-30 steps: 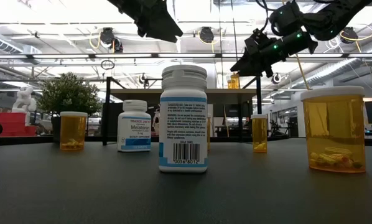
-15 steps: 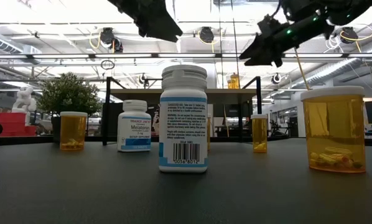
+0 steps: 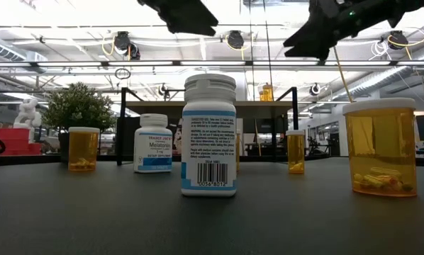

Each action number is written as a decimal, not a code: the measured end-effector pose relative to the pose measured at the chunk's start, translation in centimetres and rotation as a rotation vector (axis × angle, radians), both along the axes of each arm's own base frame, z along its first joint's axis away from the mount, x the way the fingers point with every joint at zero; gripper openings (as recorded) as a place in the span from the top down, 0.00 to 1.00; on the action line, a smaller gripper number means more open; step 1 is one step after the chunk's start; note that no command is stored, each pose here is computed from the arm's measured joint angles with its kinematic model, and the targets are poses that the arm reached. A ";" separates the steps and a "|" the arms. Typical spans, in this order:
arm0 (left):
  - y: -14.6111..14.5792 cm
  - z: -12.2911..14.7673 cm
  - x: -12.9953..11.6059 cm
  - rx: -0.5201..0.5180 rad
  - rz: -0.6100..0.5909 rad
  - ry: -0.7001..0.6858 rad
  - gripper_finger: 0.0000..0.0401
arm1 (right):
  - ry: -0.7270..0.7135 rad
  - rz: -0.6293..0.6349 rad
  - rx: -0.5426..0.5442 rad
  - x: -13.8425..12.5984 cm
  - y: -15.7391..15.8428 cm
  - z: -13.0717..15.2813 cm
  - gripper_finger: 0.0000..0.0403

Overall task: Pick and place medicine bottles onto shelf by color
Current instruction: Put the small orange pill bottle on the shelf

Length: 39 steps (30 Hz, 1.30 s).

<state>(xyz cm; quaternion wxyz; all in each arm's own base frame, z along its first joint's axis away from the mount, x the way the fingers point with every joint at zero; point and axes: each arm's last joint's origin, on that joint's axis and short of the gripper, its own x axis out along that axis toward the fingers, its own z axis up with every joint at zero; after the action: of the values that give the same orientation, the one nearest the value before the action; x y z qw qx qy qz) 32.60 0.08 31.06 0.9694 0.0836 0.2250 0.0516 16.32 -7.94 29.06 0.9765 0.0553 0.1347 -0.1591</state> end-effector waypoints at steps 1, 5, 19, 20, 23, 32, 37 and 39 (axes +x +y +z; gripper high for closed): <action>-0.2 -0.2 0.5 0.003 -0.008 -0.018 0.39 | -0.003 0.010 -0.010 -0.1 0.2 0.1 0.44; -0.7 -1.6 2.0 0.014 -0.028 -0.017 0.39 | 0.001 0.050 -0.049 -0.5 1.0 0.4 0.44; -1.0 -5.4 7.7 -0.024 -0.092 0.066 0.39 | 0.039 0.094 -0.126 -1.1 1.6 0.4 0.44; -1.1 -5.7 8.1 -0.035 -0.113 0.079 0.39 | 0.041 0.094 -0.128 -1.1 1.6 0.4 0.44; -1.3 -6.5 9.2 -0.059 -0.157 0.092 0.39 | 0.049 0.096 -0.126 -1.1 1.6 0.4 0.44; -2.2 -10.2 11.2 -0.083 -0.227 0.167 0.39 | 0.077 0.105 -0.139 -1.3 1.7 0.2 0.44; -2.2 -12.4 12.0 -0.087 -0.222 0.189 0.38 | 0.090 0.105 -0.130 -1.4 1.7 0.0 0.44; -2.1 -13.1 12.2 -0.087 -0.219 0.197 0.35 | 0.099 0.106 -0.125 -1.4 1.7 -0.1 0.44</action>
<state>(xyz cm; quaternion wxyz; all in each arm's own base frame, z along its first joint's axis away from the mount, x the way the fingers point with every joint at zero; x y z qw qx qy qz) 44.78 -2.05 17.99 0.9452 0.0701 0.3104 -0.0729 14.92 -6.22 29.00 0.9772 -0.0208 0.1753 -0.1179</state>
